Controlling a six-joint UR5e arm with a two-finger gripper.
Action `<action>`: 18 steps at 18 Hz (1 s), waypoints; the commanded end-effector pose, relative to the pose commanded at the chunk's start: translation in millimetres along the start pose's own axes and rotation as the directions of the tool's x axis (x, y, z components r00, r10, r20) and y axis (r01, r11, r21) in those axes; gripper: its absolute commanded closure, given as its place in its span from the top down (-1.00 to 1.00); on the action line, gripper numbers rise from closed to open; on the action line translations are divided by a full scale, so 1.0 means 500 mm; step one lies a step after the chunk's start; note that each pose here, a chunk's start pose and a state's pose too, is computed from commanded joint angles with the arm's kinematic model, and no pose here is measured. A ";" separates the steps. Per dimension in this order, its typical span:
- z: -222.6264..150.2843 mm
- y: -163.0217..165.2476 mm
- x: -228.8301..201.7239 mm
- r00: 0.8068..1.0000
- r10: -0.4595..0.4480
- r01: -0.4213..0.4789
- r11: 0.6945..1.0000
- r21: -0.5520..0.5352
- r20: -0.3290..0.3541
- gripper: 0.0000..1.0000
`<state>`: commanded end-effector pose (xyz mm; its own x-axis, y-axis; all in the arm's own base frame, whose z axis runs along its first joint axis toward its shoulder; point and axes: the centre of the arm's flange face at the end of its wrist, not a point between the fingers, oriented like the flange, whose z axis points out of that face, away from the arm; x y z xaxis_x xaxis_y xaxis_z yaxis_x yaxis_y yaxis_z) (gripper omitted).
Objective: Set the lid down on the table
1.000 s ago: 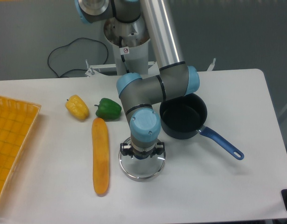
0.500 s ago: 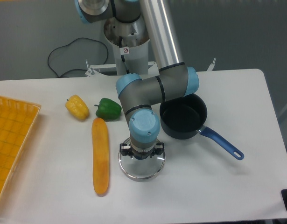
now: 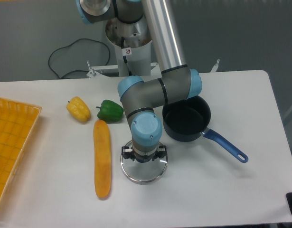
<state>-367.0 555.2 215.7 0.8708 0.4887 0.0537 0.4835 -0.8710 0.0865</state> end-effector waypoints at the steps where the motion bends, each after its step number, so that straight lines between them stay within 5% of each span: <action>1: 0.000 0.000 -0.002 1.000 -0.001 0.001 1.000 0.000 0.000 0.33; 18: 0.006 0.002 0.000 1.000 -0.002 0.002 1.000 -0.005 0.000 0.35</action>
<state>-366.3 554.2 212.9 0.8700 0.4901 0.0533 0.4845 -0.8700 0.0914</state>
